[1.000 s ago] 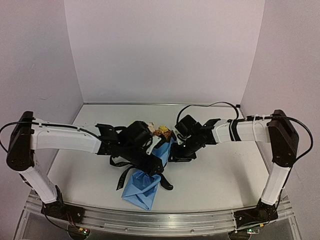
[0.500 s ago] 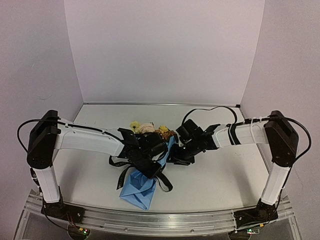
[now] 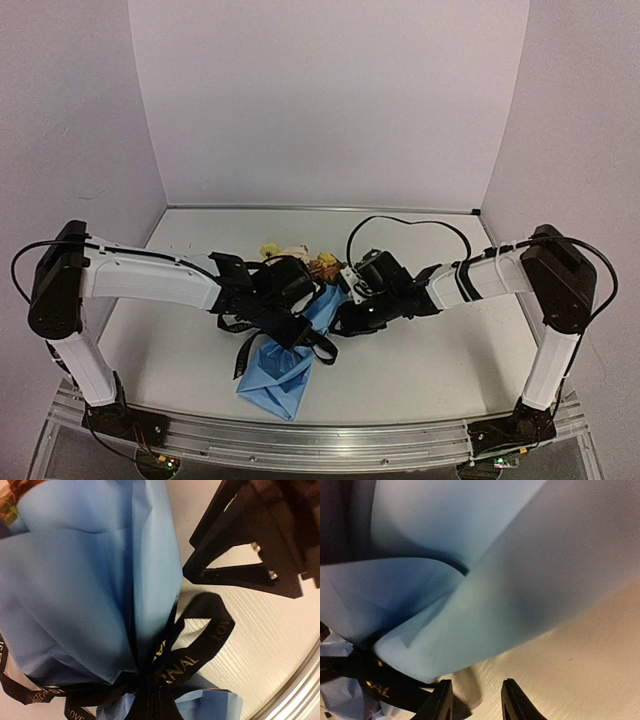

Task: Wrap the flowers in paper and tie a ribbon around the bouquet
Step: Tie the half-tied ribbon around the folded bouquet.

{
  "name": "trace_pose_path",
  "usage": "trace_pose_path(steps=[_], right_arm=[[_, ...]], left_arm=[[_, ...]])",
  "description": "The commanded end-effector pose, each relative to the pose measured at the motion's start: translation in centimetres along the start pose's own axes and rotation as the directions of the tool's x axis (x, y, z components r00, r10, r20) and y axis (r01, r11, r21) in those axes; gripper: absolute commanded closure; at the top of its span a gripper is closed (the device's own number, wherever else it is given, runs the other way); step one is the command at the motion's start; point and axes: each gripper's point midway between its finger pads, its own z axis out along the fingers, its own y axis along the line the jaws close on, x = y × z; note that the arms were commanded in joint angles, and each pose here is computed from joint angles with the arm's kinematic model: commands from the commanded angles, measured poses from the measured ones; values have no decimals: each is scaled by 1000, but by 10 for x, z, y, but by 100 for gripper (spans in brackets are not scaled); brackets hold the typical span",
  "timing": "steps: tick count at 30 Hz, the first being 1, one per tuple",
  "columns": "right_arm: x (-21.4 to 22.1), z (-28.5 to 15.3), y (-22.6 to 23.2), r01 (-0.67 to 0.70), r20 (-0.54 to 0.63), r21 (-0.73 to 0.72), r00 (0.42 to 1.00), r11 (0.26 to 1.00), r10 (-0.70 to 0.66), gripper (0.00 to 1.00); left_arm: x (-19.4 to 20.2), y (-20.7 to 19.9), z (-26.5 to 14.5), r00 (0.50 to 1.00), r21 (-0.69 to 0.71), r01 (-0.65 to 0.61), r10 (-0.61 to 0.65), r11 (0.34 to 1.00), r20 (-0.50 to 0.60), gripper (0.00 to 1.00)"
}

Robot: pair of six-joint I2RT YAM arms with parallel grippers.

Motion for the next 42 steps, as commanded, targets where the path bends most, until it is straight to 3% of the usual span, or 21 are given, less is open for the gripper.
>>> trace_pose_path(steps=[1,9,15,20,25,42], right_arm=[[-18,-2,5,263,111,2,959,965,-262,65],[-13,-6,8,394,118,-16,913,919,-390,61],[-16,-10,18,499,203,8,848,867,-490,53],[-26,-18,28,504,295,-4,826,864,-480,50],[-37,-24,41,511,398,17,785,859,-475,40],[-35,-21,78,549,459,117,709,827,-536,34]], left_arm=[[-34,-3,-39,983,92,-41,24,995,184,100],[-49,5,-66,958,206,-20,-40,978,284,100],[-61,16,-84,933,305,21,-128,952,336,100],[-74,21,-96,914,356,32,-171,934,367,100],[-85,25,-103,901,392,41,-204,919,383,100],[-100,28,-106,889,433,43,-233,900,395,100]])
